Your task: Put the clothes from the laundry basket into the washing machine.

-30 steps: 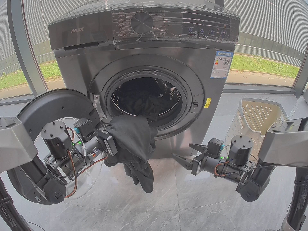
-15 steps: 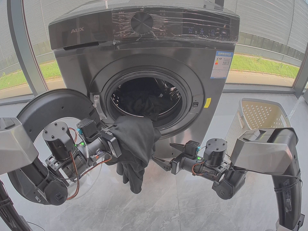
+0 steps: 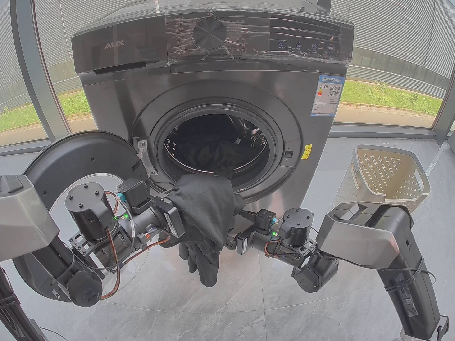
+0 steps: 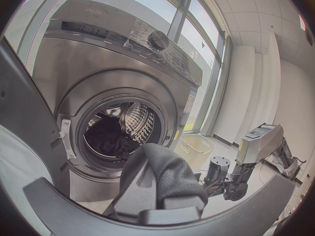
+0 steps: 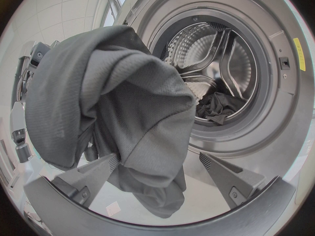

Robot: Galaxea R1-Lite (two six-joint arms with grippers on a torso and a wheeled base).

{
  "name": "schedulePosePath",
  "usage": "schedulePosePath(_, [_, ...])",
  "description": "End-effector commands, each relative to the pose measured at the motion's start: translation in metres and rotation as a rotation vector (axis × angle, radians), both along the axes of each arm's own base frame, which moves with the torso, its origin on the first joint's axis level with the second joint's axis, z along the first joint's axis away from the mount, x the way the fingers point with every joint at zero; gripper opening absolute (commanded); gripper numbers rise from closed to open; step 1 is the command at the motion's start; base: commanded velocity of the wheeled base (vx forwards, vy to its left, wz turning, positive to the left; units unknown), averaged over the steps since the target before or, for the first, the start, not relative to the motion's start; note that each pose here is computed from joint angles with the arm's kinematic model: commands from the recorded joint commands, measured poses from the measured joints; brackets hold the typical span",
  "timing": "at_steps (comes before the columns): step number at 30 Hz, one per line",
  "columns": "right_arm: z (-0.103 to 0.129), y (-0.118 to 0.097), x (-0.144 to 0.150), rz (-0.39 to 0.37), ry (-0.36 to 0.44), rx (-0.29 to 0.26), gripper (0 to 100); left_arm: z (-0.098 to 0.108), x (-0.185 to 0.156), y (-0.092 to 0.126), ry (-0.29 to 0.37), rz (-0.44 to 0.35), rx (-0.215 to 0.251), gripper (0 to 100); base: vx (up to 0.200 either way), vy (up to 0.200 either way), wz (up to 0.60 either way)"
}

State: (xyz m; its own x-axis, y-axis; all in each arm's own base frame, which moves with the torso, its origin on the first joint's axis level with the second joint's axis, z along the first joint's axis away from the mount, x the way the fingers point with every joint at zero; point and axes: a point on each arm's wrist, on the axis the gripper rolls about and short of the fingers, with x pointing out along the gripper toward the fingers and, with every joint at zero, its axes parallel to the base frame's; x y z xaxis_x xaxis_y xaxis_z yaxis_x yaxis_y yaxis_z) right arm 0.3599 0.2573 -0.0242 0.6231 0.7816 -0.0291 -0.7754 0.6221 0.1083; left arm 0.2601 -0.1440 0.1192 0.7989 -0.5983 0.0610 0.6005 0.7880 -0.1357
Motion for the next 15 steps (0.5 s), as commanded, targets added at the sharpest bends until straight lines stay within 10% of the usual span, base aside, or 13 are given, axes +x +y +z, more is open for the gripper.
schedulePosePath(1, [-0.009, 0.003, 0.006, -0.003, -0.014, 0.006, 0, 0.0, -0.002, -0.002, 0.004, -0.01, -0.002, 0, 0.0, 0.0, 0.0])
schedulePosePath(9, [-0.005, -0.006, 0.002, -0.017, -0.017, 0.001, 0, -0.001, 0.002, 0.001, 0.005, 0.009, -0.001, 0, 0.0, 0.0, 0.0])
schedulePosePath(15, [0.05, -0.026, -0.013, -0.06, -0.048, 0.034, 0, -0.001, 0.006, 0.006, 0.005, 0.03, -0.003, 0, 0.0, 0.0, 0.0])
